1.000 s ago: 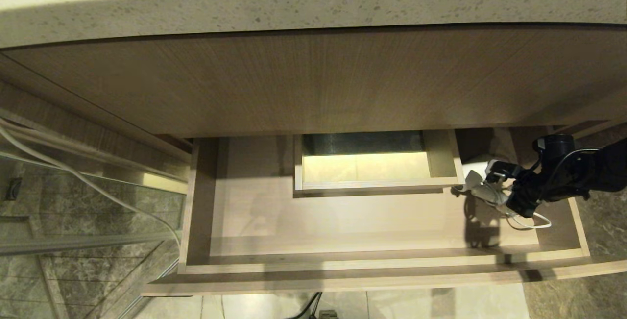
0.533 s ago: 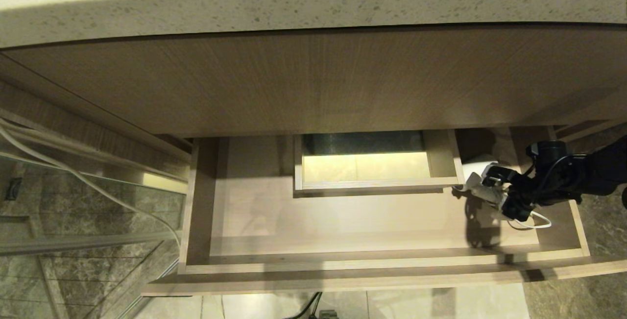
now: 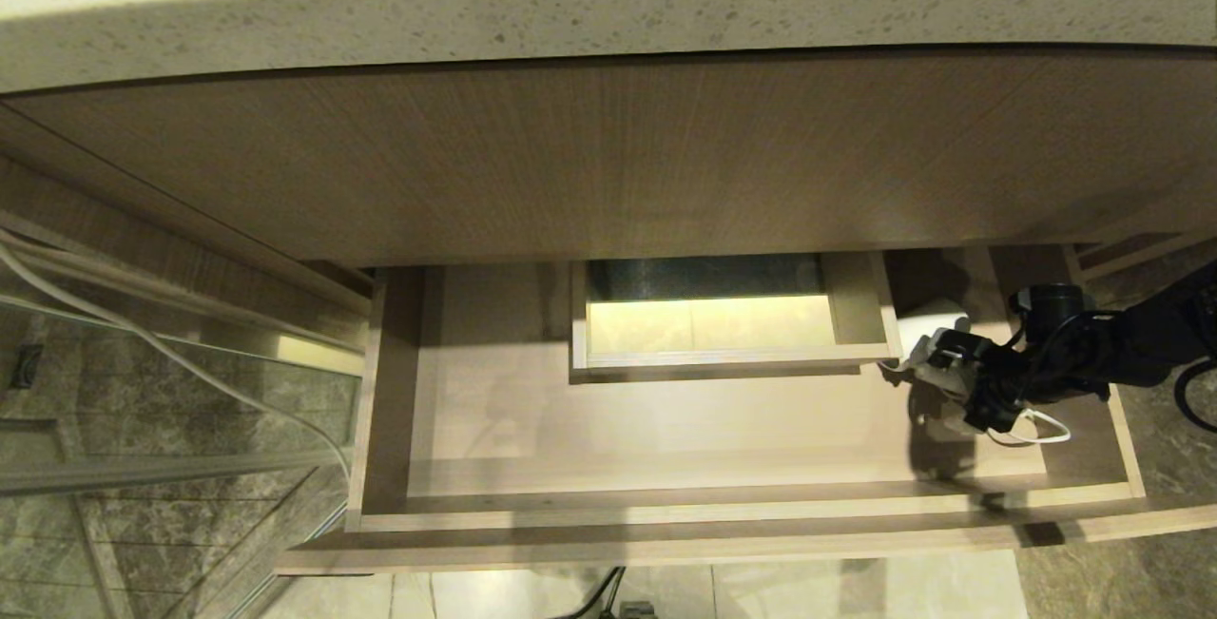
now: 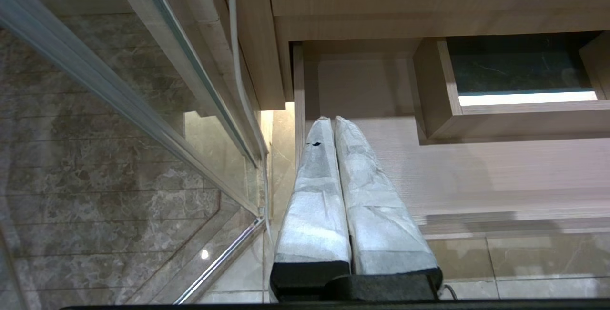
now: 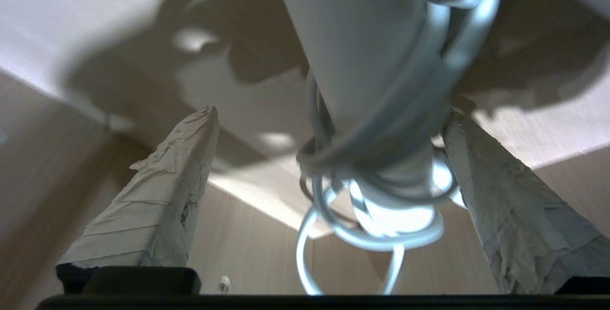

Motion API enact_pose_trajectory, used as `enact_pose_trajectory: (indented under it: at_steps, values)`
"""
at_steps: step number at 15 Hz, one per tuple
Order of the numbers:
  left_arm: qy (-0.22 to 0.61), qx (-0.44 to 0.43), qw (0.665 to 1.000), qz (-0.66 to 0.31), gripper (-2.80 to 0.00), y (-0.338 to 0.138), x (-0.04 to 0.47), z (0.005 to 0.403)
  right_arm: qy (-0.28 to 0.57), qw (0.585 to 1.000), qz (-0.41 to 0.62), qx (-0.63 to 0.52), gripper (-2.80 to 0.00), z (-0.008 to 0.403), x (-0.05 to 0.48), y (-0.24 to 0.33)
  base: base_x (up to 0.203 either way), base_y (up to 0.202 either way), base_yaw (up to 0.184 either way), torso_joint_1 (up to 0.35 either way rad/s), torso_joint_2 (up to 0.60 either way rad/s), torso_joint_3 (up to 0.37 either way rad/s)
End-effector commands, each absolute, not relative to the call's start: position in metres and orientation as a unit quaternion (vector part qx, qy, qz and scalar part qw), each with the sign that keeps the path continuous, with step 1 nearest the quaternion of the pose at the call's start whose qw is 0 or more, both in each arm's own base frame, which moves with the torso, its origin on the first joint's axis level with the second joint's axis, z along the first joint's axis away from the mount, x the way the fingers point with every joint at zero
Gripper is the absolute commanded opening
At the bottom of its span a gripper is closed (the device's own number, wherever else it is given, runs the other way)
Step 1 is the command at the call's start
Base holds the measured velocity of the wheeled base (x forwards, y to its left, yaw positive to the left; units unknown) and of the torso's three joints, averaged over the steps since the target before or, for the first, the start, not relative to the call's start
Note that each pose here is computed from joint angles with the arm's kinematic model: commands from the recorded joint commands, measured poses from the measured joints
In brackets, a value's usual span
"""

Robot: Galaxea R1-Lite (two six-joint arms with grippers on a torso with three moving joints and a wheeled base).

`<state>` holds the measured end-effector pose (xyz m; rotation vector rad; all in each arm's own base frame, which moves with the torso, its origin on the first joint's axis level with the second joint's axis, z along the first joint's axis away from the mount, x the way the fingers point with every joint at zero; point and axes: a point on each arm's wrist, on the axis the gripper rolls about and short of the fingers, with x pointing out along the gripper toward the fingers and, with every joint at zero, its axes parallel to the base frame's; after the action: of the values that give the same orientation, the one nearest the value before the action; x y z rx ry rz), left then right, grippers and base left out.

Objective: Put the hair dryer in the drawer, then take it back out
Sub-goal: Take the hairdryer out

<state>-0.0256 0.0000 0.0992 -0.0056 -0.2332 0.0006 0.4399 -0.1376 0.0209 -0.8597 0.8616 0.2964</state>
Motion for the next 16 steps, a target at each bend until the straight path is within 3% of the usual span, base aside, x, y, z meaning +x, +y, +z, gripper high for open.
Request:
enact_pose_trajectory:
  at_steps: [1,13,14,15,16]
  values:
    - [-0.097,-0.002,0.995,0.001,-2.80,0.000,-0.022,0.088,0.407,0.808,0.141,-0.402,0.00,0.005,0.445,-0.140,0.000,0.000,0.000,0.000,0.00,0.000]
    - [-0.097,-0.003,0.995,0.000,-2.80,0.000,-0.022,0.088,0.410,0.809,0.140,-0.397,0.00,-0.006,0.447,-0.139,0.000,0.000,0.000,0.000,0.00,0.000]
    - [-0.097,-0.003,0.995,0.000,-2.80,0.000,-0.022,0.088,0.407,0.810,0.140,-0.399,-0.43,-0.005,0.448,-0.139,0.000,0.000,0.000,0.000,0.00,0.000]
    - [-0.097,-0.002,0.995,0.001,-2.80,0.000,-0.022,0.088,0.408,0.808,0.142,-0.400,-2.80,-0.006,0.448,-0.139,0.000,0.000,0.000,0.000,0.00,0.000]
    - [-0.097,-0.003,0.995,0.000,-2.80,0.000,-0.022,0.088,0.408,0.809,0.141,-0.399,-2.80,-0.006,0.448,-0.139,0.000,0.000,0.000,0.000,0.00,0.000]
